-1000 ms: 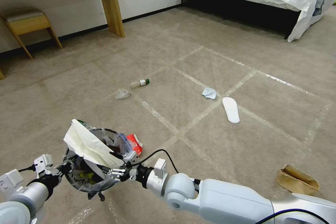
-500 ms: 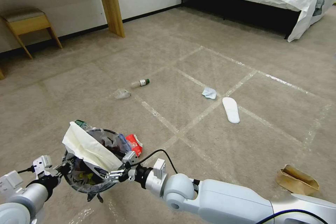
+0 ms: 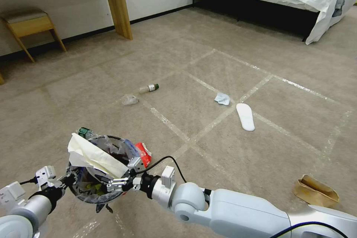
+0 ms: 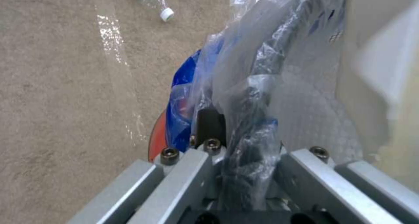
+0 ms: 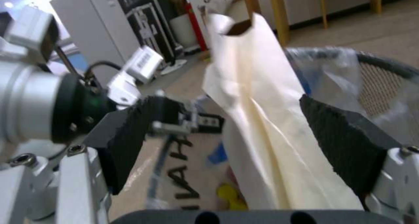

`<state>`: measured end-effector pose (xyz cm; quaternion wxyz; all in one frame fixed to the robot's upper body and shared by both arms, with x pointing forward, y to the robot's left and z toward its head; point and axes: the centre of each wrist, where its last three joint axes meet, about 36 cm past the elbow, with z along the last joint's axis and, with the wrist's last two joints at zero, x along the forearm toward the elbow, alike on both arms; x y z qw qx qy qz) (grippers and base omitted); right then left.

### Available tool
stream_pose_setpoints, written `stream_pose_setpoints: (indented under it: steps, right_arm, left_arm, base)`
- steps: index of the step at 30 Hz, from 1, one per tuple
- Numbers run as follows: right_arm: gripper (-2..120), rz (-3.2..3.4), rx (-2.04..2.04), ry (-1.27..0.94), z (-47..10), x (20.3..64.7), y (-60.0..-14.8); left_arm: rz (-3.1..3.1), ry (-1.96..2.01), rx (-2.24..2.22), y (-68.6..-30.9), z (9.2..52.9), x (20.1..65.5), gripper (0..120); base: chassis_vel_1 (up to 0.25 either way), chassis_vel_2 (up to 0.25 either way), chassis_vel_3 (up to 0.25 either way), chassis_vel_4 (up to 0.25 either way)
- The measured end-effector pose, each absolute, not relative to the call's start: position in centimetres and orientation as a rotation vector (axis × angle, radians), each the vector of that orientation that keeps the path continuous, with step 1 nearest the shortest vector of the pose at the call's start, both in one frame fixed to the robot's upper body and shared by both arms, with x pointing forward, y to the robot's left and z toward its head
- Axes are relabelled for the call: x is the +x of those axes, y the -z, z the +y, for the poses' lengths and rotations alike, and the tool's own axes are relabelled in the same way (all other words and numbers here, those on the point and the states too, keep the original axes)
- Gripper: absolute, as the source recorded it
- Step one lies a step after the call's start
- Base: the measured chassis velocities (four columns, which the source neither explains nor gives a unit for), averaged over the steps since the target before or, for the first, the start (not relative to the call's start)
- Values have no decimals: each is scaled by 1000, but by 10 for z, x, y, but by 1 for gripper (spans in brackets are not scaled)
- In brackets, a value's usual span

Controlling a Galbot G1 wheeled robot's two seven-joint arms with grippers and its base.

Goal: Pick up the trash bin and place the garbage on the floor into it.

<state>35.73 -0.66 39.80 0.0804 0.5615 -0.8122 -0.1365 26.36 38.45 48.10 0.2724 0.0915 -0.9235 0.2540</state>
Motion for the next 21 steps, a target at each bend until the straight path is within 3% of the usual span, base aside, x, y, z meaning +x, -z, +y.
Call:
stream_pose_setpoints:
  steps: [21]
  right_arm:
    - [84,-2412,1739,440,1,352,-411]
  left_arm:
    - [-2485,-683,258,-480,388,265,1]
  base:
    - [0,0,0,0]
